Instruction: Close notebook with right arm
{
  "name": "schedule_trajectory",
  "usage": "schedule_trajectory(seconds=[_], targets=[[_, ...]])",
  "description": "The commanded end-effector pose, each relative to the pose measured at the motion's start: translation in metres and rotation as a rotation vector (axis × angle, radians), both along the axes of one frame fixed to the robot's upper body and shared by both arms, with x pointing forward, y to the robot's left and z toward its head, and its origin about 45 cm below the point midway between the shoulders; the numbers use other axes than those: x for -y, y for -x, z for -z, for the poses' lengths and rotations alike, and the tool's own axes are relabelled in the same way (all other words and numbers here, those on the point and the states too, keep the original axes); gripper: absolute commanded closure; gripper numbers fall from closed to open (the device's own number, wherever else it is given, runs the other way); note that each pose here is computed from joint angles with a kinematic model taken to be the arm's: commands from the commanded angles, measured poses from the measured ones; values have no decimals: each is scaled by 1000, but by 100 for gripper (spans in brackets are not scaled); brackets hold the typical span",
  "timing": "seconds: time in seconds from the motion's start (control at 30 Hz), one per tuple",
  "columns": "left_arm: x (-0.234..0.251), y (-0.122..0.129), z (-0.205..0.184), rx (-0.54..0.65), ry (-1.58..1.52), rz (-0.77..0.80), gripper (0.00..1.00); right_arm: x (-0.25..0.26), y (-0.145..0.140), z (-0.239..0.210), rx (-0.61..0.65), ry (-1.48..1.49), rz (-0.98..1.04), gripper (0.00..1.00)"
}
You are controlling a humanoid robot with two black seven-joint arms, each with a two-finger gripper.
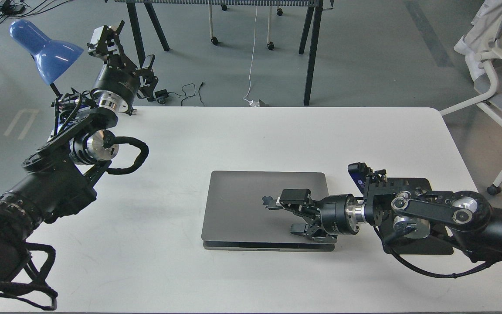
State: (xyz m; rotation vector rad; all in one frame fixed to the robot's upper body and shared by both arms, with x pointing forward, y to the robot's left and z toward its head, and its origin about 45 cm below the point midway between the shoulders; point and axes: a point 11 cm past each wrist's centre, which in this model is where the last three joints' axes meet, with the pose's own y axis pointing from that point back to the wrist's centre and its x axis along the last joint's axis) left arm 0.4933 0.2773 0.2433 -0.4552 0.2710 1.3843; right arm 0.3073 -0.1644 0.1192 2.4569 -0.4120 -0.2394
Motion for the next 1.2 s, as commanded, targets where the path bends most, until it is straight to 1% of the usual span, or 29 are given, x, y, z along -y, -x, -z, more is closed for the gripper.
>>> schedule_trajectory(seconds=[0.0, 0.3, 0.47, 0.63, 0.73, 0.87, 0.97, 1.1, 1.17], targets=[[0, 0, 0, 0, 0, 0, 0, 5, 5, 10, -11, 13, 19, 0], [0, 0, 0, 0, 0, 0, 0, 12, 3, 18, -7, 39, 39, 0], [0, 0, 0, 0, 0, 0, 0, 9, 10, 26, -13, 48, 21, 0], [0, 0, 0, 0, 0, 0, 0, 7, 6, 22, -2, 42, 24, 0], [0, 0, 0, 0, 0, 0, 0, 4, -4, 12, 23, 28, 28, 0], [0, 0, 0, 0, 0, 0, 0, -5, -41, -27, 124, -41, 73, 0], [0, 0, 0, 0, 0, 0, 0, -1, -82, -69, 229, -95, 152, 0], [0, 0, 0, 0, 0, 0, 0, 34, -142, -122, 360, -152, 336, 0], [0, 0, 0, 0, 0, 0, 0, 47, -163, -144, 400, -216, 437, 0]])
